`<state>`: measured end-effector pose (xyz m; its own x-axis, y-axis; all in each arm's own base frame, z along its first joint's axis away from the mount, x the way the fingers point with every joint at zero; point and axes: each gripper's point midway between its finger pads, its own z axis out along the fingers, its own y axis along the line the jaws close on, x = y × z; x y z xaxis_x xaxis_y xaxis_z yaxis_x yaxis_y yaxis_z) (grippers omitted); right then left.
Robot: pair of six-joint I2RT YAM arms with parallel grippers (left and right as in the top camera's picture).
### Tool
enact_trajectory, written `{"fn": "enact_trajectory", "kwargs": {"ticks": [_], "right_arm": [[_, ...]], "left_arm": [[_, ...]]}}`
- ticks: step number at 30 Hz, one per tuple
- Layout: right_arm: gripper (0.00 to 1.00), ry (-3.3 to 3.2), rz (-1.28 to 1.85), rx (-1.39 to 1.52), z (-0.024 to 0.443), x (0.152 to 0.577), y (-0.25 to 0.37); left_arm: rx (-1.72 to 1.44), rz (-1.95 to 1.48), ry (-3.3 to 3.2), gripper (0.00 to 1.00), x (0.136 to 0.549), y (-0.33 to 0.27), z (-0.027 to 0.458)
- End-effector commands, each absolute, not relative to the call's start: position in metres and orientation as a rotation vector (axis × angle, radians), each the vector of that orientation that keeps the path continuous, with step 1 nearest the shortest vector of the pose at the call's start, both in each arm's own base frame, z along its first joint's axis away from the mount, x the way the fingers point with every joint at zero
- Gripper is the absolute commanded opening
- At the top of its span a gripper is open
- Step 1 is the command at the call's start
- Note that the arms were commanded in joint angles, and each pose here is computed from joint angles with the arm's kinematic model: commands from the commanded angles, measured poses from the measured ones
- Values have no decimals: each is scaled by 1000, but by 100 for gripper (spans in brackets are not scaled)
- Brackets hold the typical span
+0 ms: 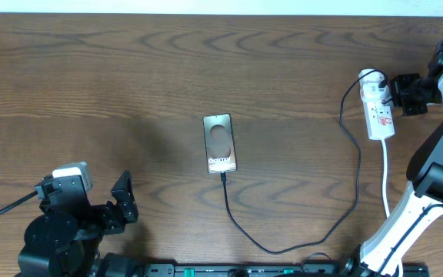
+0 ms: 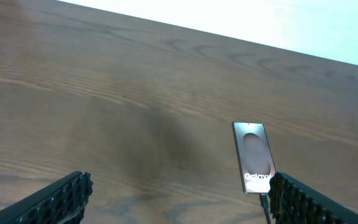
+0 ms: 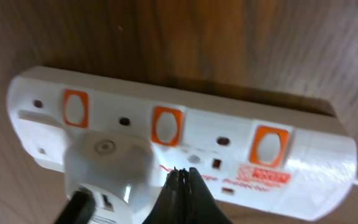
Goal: Plug charger to phone and switch on socket
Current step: 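Press the power strip's orange switch down with the right gripper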
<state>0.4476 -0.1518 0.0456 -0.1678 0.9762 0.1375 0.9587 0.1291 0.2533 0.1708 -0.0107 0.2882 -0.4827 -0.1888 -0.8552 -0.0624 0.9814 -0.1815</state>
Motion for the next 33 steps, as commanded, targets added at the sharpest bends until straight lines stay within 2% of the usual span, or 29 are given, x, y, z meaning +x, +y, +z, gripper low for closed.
{"fn": "enact_trajectory", "kwargs": {"ticks": [1, 16, 33], "right_arm": [[1, 2282, 455, 1988, 48, 454, -158], [1, 2250, 452, 1983, 46, 461, -162], [2, 2302, 443, 2026, 9, 461, -153]], "left_arm": [[-182, -143, 2066, 93, 170, -9, 291], [-182, -143, 2066, 93, 170, -9, 291], [-182, -143, 2066, 93, 170, -9, 291]]}}
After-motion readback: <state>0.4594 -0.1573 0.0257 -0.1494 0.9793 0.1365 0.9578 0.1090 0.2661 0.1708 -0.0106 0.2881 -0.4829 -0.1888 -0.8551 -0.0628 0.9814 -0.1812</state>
